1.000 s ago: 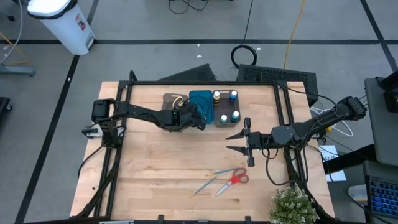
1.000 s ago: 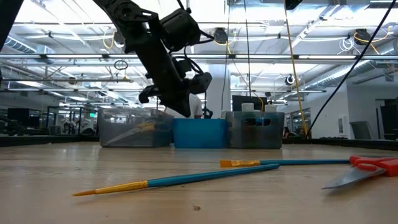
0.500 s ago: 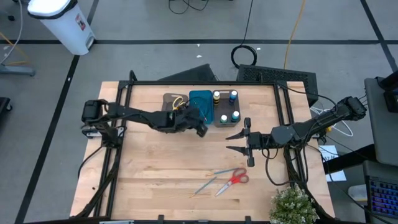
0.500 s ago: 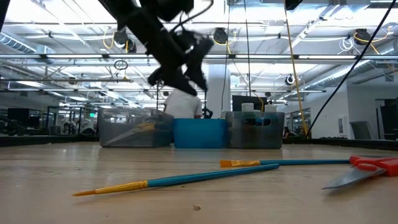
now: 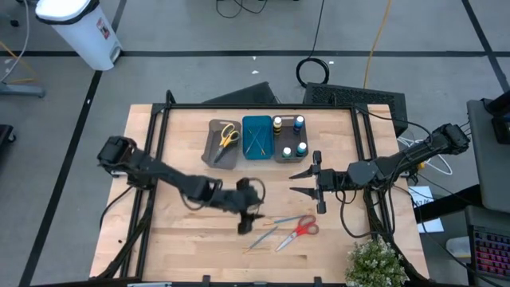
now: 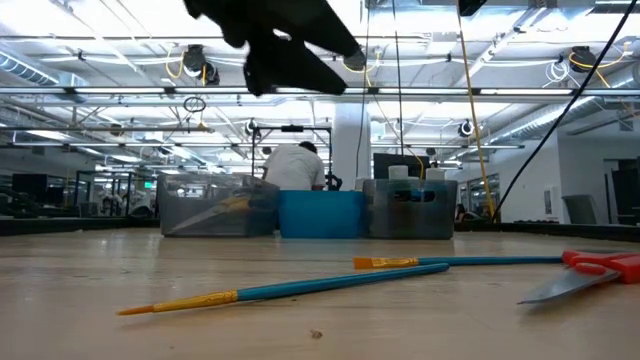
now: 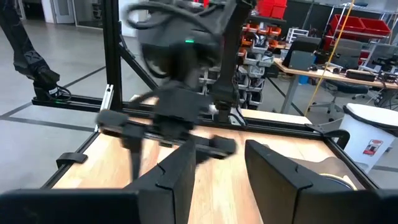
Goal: Pick & Place Paint Supplies
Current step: Put the blue paint brush into the blue bin
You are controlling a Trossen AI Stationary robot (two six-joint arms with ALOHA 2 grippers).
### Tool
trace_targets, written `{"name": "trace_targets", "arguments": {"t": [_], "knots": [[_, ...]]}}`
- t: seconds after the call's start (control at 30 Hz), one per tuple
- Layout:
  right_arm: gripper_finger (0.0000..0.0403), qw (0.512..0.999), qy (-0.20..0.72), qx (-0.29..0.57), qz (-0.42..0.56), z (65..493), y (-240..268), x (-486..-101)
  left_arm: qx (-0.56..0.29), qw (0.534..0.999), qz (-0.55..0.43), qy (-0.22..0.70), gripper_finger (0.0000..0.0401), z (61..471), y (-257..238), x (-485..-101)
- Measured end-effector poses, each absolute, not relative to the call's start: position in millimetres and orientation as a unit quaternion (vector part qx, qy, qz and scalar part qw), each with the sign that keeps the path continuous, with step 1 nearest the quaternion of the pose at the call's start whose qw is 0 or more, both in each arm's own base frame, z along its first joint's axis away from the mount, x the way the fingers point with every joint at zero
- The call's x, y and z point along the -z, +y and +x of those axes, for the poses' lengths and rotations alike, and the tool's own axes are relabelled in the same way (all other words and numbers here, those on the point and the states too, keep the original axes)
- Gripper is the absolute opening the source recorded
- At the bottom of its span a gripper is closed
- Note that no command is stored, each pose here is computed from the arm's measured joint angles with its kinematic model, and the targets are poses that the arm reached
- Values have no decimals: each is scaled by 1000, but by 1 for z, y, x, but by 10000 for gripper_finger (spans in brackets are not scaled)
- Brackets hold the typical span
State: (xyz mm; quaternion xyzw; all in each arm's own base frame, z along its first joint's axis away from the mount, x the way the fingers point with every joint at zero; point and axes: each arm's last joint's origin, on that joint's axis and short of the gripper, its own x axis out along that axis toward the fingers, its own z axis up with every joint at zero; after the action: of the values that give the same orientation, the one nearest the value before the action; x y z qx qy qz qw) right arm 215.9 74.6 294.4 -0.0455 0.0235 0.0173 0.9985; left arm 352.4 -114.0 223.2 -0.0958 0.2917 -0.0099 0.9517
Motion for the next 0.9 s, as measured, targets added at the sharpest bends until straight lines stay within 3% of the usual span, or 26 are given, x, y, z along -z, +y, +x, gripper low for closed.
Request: {"name": "trace_targets", "arguments": {"t": [0.27, 0.57, 0.9], "knots": [[130, 999, 21, -17, -45, 216, 75, -295, -5, 949, -50, 312, 241, 351, -150, -189], [130, 999, 22, -17, -45, 216, 75, -295, -13, 942, -40, 334, 241, 369, -150, -138], [130, 999, 22, -17, -45, 216, 75, -294, 13, 941, -51, 335, 241, 381, -147, -106]]}}
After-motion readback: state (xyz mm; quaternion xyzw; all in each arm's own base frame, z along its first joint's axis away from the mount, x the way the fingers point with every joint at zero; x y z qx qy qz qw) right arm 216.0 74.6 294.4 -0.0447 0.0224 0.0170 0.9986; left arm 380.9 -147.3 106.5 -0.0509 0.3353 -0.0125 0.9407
